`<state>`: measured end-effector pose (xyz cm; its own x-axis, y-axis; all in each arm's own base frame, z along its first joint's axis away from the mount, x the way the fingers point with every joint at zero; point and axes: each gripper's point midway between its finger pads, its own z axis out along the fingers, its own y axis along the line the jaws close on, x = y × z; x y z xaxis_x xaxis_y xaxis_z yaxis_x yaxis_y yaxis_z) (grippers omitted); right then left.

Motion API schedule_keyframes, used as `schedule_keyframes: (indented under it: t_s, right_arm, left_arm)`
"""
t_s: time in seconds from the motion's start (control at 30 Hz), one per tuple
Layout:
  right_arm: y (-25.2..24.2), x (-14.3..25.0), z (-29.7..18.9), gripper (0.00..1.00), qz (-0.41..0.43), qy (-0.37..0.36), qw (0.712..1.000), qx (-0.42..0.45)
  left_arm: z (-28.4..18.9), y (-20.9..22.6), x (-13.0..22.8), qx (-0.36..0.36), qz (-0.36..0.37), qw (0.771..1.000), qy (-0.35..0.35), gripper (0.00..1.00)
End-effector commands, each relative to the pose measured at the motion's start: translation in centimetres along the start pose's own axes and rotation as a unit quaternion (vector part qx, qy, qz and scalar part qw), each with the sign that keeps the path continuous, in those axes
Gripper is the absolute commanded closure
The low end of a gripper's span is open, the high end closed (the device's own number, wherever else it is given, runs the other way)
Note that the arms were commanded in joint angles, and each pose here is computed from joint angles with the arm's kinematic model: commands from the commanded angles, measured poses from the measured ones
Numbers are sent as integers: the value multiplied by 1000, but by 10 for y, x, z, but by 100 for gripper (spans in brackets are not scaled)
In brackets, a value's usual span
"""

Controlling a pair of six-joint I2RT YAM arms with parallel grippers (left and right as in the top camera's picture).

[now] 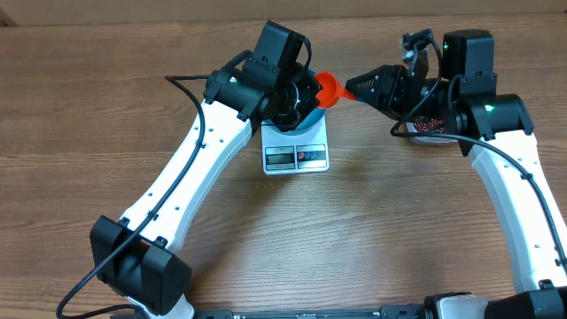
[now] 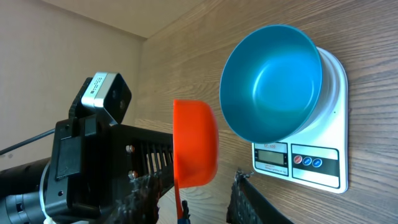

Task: Scoop item into bowl and weigh 150g on scale
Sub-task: 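Grasp the scoop with the right gripper and release the left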

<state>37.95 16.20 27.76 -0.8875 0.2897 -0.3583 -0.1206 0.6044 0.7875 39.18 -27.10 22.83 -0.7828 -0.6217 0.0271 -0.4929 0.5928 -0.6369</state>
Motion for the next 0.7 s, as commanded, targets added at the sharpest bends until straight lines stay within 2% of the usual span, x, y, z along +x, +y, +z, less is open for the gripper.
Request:
schedule_keyframes:
  t_s: [0.0, 0.27, 0.3, 0.37, 0.53, 0.67]
  right_arm:
    - [8, 2, -1, 66, -7, 5, 1000, -13]
    - [8, 3, -1, 81, -5, 8, 1000, -14]
    - [8, 4, -1, 86, -4, 9, 1000, -13]
    - [8, 4, -1, 90, -3, 9, 1000, -13]
    - [7, 4, -1, 96, -3, 9, 1000, -13]
    - [7, 4, -1, 96, -3, 9, 1000, -12]
  left_arm:
    - [5, 2, 10, -3, -1, 1000, 15, 96]
    - [6, 1, 14, -2, 1, 1000, 20, 93]
    - [6, 1, 13, -2, 1, 1000, 20, 92]
    - [6, 1, 13, -2, 1, 1000, 20, 90]
    - [6, 1, 13, -2, 1, 1000, 20, 82]
    - [6, 2, 12, -3, 1, 1000, 16, 69]
